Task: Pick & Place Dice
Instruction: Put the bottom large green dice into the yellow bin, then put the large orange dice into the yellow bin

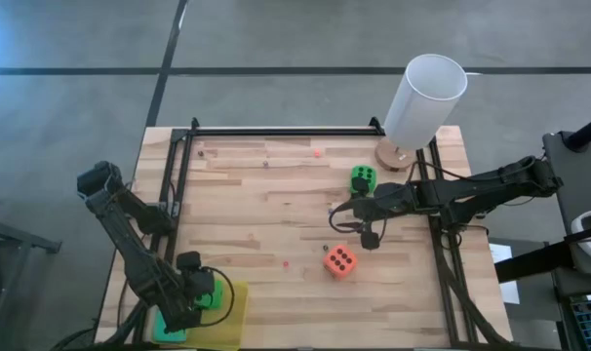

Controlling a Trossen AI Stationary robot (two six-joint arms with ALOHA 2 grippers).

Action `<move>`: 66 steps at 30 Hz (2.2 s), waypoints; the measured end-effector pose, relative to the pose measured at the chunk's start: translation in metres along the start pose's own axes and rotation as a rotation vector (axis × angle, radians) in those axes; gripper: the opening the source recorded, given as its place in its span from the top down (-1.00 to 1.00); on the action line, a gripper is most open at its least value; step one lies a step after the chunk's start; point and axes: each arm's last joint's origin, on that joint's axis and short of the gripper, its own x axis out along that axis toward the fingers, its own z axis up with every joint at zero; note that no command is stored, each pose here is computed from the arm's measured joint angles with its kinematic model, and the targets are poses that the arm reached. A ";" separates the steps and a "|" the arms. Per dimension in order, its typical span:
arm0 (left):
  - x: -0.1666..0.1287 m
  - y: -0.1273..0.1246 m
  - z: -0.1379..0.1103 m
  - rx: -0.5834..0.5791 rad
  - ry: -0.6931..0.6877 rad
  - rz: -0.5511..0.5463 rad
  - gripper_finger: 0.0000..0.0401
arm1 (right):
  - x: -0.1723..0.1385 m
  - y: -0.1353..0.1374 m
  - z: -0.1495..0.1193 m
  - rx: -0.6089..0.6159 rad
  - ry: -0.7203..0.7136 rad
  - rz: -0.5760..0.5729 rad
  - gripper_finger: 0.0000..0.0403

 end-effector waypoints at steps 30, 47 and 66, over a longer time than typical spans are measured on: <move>-0.025 -0.020 0.022 -0.145 -0.233 -0.137 -0.99 | 0.000 0.000 0.000 0.000 0.000 0.000 0.11; -0.022 -0.003 0.071 0.020 -0.421 -0.086 -0.96 | 0.000 0.000 0.000 0.000 0.000 0.000 0.11; -0.005 0.024 0.093 -0.034 -0.600 0.154 -0.93 | 0.000 0.000 0.000 -0.020 -0.005 -0.008 0.11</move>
